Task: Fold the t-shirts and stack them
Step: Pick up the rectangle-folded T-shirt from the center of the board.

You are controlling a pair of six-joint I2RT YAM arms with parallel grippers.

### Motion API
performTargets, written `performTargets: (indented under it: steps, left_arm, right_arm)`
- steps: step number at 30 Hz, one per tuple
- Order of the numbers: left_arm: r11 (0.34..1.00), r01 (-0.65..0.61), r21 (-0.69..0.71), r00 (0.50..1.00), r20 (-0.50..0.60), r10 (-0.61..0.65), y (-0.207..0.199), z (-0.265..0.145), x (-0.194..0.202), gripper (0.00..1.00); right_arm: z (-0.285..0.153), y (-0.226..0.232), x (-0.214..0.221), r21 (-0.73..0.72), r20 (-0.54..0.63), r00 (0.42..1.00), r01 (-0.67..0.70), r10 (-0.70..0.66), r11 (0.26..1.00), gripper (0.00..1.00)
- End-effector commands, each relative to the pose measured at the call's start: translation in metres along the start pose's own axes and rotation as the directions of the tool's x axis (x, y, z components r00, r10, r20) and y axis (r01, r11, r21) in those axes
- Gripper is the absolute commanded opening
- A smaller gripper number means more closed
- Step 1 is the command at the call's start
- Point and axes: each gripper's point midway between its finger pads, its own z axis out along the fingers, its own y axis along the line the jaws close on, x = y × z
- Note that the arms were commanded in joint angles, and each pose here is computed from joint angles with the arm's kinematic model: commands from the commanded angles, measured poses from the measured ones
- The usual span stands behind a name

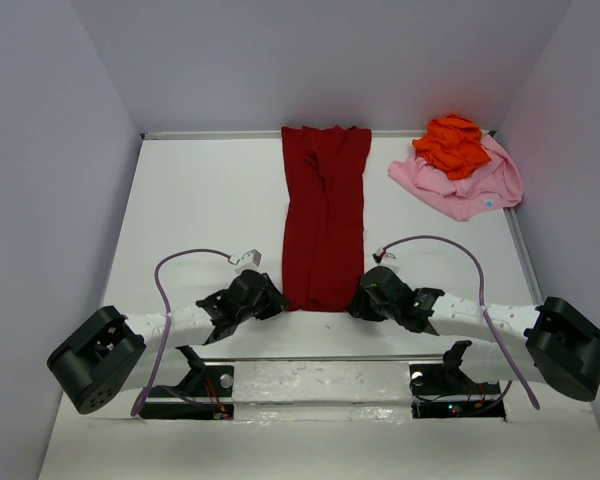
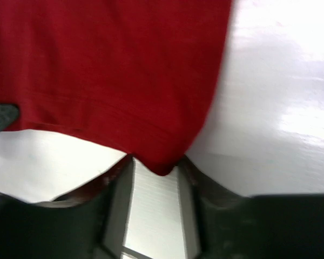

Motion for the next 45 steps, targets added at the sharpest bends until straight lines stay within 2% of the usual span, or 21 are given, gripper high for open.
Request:
performTargets:
  steps: [1, 2, 4, 14, 15, 17, 18, 19, 20, 23, 28, 31, 34, 35, 36, 40, 41, 42, 45]
  left_arm:
    - [0.987, -0.034, -0.158, 0.997, -0.069, 0.023, 0.044, -0.005, 0.023, 0.10]
    - [0.987, -0.034, -0.160, 0.997, -0.068, 0.023, 0.044, -0.005, 0.023, 0.01]
    - [0.987, -0.033, -0.160, 0.997, -0.067, 0.023, 0.044, -0.005, 0.023, 0.00]
    - [0.990, -0.028, -0.138, 0.999, -0.045, 0.022, 0.036, -0.011, 0.021, 0.00]
    - [0.990, -0.028, -0.135, 0.999, -0.042, 0.023, 0.035, -0.011, 0.020, 0.00]
    - [0.990, -0.031, -0.140, 0.999, -0.043, 0.025, 0.035, -0.011, 0.019, 0.00]
    - [0.989, -0.033, -0.147, 0.999, -0.043, 0.027, 0.036, -0.011, 0.019, 0.00]
    - [0.988, -0.033, -0.149, 0.999, -0.044, 0.027, 0.036, -0.010, 0.019, 0.00]
    - [0.988, -0.034, -0.149, 0.999, -0.045, 0.028, 0.035, -0.010, 0.019, 0.00]
    - [0.989, -0.038, -0.144, 0.998, -0.048, 0.031, 0.035, -0.011, 0.020, 0.00]
    - [0.990, -0.033, -0.137, 0.999, -0.045, 0.027, 0.034, -0.013, 0.020, 0.00]
    - [0.990, -0.033, -0.135, 0.999, -0.044, 0.027, 0.034, -0.013, 0.019, 0.00]
    - [0.990, -0.035, -0.134, 0.999, -0.044, 0.029, 0.034, -0.013, 0.019, 0.00]
    - [0.991, -0.035, -0.131, 0.999, -0.045, 0.029, 0.033, -0.013, 0.020, 0.00]
    - [0.991, -0.035, -0.130, 0.999, -0.044, 0.029, 0.033, -0.013, 0.020, 0.00]
    - [0.991, -0.034, -0.130, 0.999, -0.041, 0.029, 0.033, -0.013, 0.019, 0.00]
    - [0.991, -0.034, -0.130, 0.999, -0.040, 0.029, 0.033, -0.013, 0.019, 0.00]
    - [0.990, -0.035, -0.134, 0.999, -0.040, 0.029, 0.034, -0.013, 0.020, 0.00]
    - [0.991, -0.034, -0.133, 0.999, -0.041, 0.029, 0.034, -0.012, 0.020, 0.00]
  right_arm:
    - [-0.003, -0.029, 0.012, 0.105, -0.026, 0.999, 0.038, -0.035, 0.994, 0.23]
    - [-0.004, -0.028, 0.011, 0.101, -0.023, 0.999, 0.035, -0.033, 0.994, 0.16]
    - [-0.004, -0.029, 0.011, 0.104, -0.021, 0.999, 0.037, -0.035, 0.994, 0.00]
    - [-0.018, -0.021, 0.006, 0.057, -0.019, 0.998, 0.053, -0.052, 0.997, 0.00]
    - [-0.019, -0.020, 0.005, 0.052, -0.016, 0.998, 0.058, -0.057, 0.997, 0.11]
    - [-0.020, -0.022, 0.006, 0.062, -0.020, 0.998, 0.067, -0.066, 0.996, 0.46]
    - [-0.019, -0.024, 0.004, 0.082, -0.018, 0.998, 0.063, -0.062, 0.995, 0.75]
    - [-0.018, -0.026, 0.005, 0.096, -0.021, 0.998, 0.055, -0.053, 0.994, 0.82]
    - [-0.018, -0.029, 0.006, 0.110, -0.024, 0.998, 0.052, -0.050, 0.993, 0.86]
    - [-0.019, -0.032, 0.002, 0.138, -0.005, 0.999, 0.032, -0.031, 0.990, 0.87]
    - [-0.016, -0.037, -0.001, 0.173, 0.015, 1.000, 0.019, -0.022, 0.985, 0.87]
    - [-0.011, -0.036, -0.002, 0.187, 0.012, 1.000, 0.026, -0.029, 0.982, 0.79]
    - [-0.006, -0.036, 0.002, 0.185, -0.001, 0.999, 0.037, -0.038, 0.982, 0.61]
    - [-0.004, -0.034, 0.002, 0.178, -0.001, 0.999, 0.035, -0.036, 0.983, 0.54]
    - [-0.003, -0.036, 0.005, 0.184, -0.011, 0.999, 0.039, -0.037, 0.982, 0.39]
    - [-0.001, -0.034, 0.007, 0.175, -0.024, 0.999, 0.040, -0.036, 0.984, 0.18]
    - [-0.001, -0.033, 0.007, 0.174, -0.024, 0.999, 0.041, -0.038, 0.984, 0.06]
    - [-0.001, -0.034, 0.006, 0.176, -0.024, 0.999, 0.045, -0.041, 0.983, 0.01]
    - [-0.003, -0.031, 0.005, 0.163, -0.019, 0.999, 0.045, -0.042, 0.986, 0.00]
